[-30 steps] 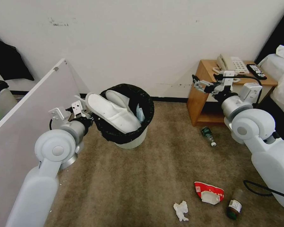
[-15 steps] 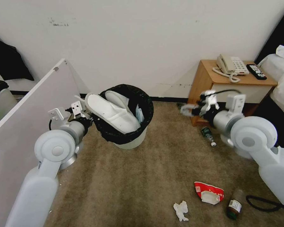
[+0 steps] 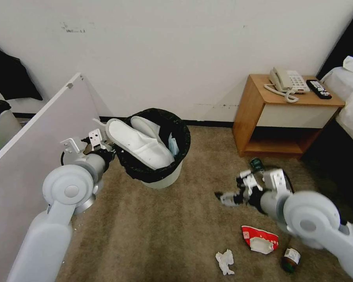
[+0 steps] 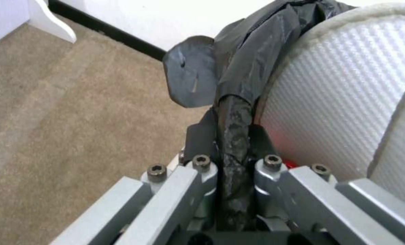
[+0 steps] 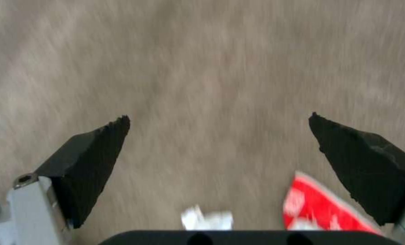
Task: Pick up the trash bin, then pick up the garbage from the floor and place it into the trash bin.
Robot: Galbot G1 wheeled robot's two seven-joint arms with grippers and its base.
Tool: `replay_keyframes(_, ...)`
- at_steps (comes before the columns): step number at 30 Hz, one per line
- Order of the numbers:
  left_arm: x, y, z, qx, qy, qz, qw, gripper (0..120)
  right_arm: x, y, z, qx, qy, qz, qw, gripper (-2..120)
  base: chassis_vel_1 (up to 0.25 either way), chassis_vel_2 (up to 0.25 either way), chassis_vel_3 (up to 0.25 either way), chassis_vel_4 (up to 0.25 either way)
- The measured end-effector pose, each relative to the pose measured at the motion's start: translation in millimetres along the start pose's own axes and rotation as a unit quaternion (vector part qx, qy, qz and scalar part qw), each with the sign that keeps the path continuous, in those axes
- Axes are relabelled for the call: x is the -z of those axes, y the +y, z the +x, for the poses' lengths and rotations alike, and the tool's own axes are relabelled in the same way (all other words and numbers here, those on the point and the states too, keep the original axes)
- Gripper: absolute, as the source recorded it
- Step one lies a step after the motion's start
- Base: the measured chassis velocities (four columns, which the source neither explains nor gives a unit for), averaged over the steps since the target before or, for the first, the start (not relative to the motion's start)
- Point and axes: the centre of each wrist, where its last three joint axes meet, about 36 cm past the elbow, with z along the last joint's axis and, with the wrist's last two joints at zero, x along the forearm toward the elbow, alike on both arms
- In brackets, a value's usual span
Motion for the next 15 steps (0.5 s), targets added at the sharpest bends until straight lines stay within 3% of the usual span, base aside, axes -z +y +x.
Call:
replay_keyframes(8, 1.5, -0.3, 5.3, 0.0, -0.005, 0.0, 1.0, 4, -48, -10, -27, -0.019, 0.084, -0.008, 0.996, 100, 0.0, 0.0, 0.0, 0.0)
replay_keyframes(15, 1.9, -0.2, 7.9, 0.0, -0.007, 0.001, 1.0, 4, -72, -6, -44, -0.016, 0.115, -0.02, 0.993, 100, 0.0, 0.0, 0.0, 0.0)
